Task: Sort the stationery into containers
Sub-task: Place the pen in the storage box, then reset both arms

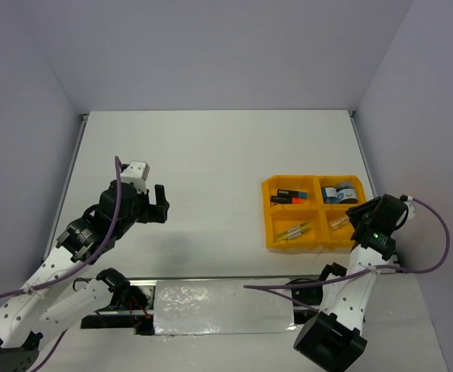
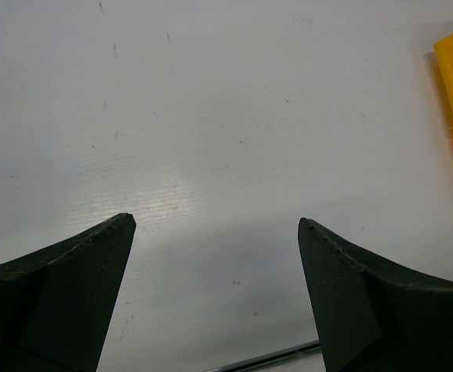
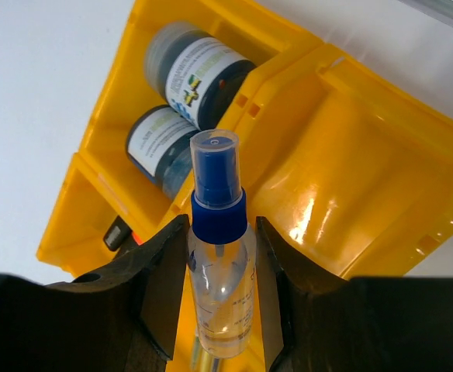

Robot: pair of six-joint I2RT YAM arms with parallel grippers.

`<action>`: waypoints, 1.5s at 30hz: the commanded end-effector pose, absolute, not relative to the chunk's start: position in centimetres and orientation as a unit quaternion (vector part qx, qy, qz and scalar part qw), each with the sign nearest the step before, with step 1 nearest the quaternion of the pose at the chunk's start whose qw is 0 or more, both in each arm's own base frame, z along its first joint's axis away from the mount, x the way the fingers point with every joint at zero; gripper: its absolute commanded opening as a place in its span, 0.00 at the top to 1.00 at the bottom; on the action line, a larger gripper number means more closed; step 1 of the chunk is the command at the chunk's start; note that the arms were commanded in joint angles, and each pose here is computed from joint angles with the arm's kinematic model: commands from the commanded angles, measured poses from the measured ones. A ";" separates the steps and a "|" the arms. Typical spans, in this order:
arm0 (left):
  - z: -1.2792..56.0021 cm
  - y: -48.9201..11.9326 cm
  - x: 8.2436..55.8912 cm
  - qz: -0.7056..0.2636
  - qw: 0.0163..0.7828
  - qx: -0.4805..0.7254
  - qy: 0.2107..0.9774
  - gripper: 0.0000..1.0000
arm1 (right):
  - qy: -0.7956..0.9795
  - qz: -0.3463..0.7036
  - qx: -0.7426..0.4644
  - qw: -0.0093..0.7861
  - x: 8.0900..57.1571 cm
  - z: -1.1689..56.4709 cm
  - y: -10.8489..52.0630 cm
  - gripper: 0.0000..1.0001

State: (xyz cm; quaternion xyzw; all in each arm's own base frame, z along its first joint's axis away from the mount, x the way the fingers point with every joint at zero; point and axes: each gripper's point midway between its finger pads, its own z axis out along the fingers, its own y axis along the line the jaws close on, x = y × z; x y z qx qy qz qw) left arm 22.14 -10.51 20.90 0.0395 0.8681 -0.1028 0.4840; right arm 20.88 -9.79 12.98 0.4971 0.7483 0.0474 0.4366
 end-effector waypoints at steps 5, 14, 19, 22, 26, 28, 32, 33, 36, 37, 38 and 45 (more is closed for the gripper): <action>21.4 -10.6 22.6 -0.101 0.496 0.046 0.861 0.01 | 0.744 0.015 0.503 0.440 20.4 13.5 -11.0 0.95; 21.5 -10.5 22.6 -0.102 0.497 0.045 0.860 0.01 | 0.732 0.008 0.516 0.445 20.2 13.5 -11.3 0.80; 21.5 -10.4 22.6 -0.101 0.499 0.044 0.860 0.01 | 0.734 0.004 0.520 0.437 20.2 13.2 -11.5 0.74; 21.4 -10.4 22.6 -0.098 0.497 0.042 0.861 0.01 | 0.737 0.004 0.519 0.432 20.3 13.0 -11.6 0.73; 21.4 -10.2 22.6 -0.096 0.499 0.040 0.861 0.01 | 0.737 0.004 0.519 0.433 20.2 13.0 -11.6 0.47; 21.5 -10.2 22.6 -0.096 0.499 0.039 0.860 0.01 | 0.737 0.003 0.519 0.433 20.2 13.0 -11.6 0.39; 21.6 -10.2 22.6 -0.097 0.502 0.039 0.859 0.01 | 0.738 0.002 0.518 0.433 20.2 13.1 -11.7 0.25; 21.6 -10.2 22.6 -0.097 0.501 0.039 0.859 0.01 | 0.738 0.002 0.518 0.433 20.2 13.2 -11.7 0.24; 21.6 -10.1 22.6 -0.094 0.500 0.036 0.860 0.01 | 0.743 0.006 0.506 0.439 20.6 13.8 -11.6 0.20; 21.5 -10.0 22.7 -0.091 0.499 0.034 0.861 0.01 | 0.749 0.011 0.490 0.446 20.9 14.2 -11.5 0.19; 21.5 -9.9 22.7 -0.089 0.498 0.028 0.862 0.01 | 0.752 0.021 0.476 0.455 21.3 14.6 -11.1 0.01; 22.4 -4.5 24.0 -0.014 0.512 -0.089 0.854 0.01 | 0.802 0.166 0.274 0.504 27.7 20.7 -3.2 0.00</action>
